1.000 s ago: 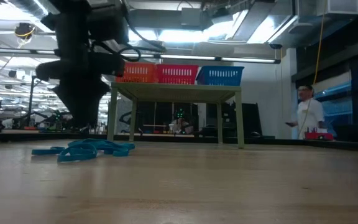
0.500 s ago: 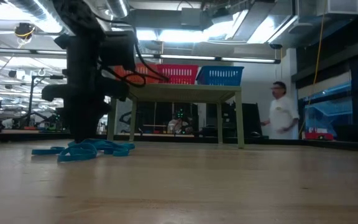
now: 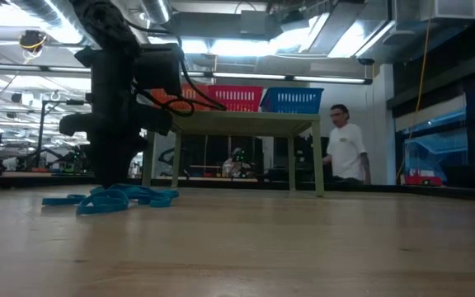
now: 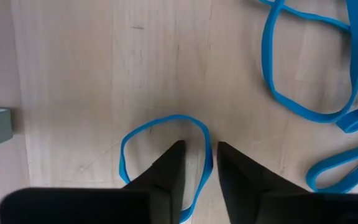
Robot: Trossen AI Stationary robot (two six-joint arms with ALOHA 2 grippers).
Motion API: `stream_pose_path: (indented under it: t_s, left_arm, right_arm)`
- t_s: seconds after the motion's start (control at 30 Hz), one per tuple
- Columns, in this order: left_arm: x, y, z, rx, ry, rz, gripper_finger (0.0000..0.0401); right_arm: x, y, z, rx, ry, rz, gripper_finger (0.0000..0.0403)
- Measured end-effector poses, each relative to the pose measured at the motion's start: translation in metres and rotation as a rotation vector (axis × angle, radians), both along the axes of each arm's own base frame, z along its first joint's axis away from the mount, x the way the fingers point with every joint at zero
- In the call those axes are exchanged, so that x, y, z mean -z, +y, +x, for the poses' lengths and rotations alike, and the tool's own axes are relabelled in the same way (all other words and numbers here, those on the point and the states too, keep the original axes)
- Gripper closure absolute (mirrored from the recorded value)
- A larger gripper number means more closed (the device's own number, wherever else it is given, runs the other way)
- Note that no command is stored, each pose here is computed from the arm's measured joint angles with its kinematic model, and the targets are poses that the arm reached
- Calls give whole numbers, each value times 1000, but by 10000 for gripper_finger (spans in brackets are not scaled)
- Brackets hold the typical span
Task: Pick & Place Office Desk Supplies
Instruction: Put the blue rubber band into the blue bin on the shelf
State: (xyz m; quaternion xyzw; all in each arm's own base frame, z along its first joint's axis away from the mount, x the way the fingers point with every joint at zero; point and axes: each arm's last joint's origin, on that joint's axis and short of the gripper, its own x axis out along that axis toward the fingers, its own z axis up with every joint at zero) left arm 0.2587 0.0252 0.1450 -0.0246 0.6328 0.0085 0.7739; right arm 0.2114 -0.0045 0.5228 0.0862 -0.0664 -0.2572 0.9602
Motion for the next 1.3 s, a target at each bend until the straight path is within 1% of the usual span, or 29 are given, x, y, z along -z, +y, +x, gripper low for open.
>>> stream_pose_path:
  t_s: [0.2, 0.37, 0.6, 0.77, 0.83, 1.03, 1.17, 1.3]
  left_arm:
    - [0, -1, 0, 5, -6, -36, 364]
    - [0, -2, 1, 13, -13, -80, 387]
    - [0, 0, 2, -16, -33, -184, 394]
    - [-2, 3, 6, -46, -85, -237, 395]
    - [-6, 5, 9, -59, -99, -244, 395]
    - [-31, 9, 29, -50, -199, -256, 395]
    - [-57, 10, 45, -53, -287, -284, 395]
    - [-84, 7, 60, -12, -379, -322, 395]
  right_arm:
    - [0, 0, 0, 0, -1, 1, 231]
    - [0, 0, 0, 3, -1, 1, 231]
    - [0, 0, 0, 3, 0, 0, 231]
    - [0, 0, 0, 3, 1, -1, 231]
    - [0, 0, 0, 3, 1, -1, 231]
    - [0, 0, 0, 4, 5, -8, 230]
    - [0, 0, 0, 4, 5, -8, 230]
    - [0, 0, 0, 4, 6, -9, 230]
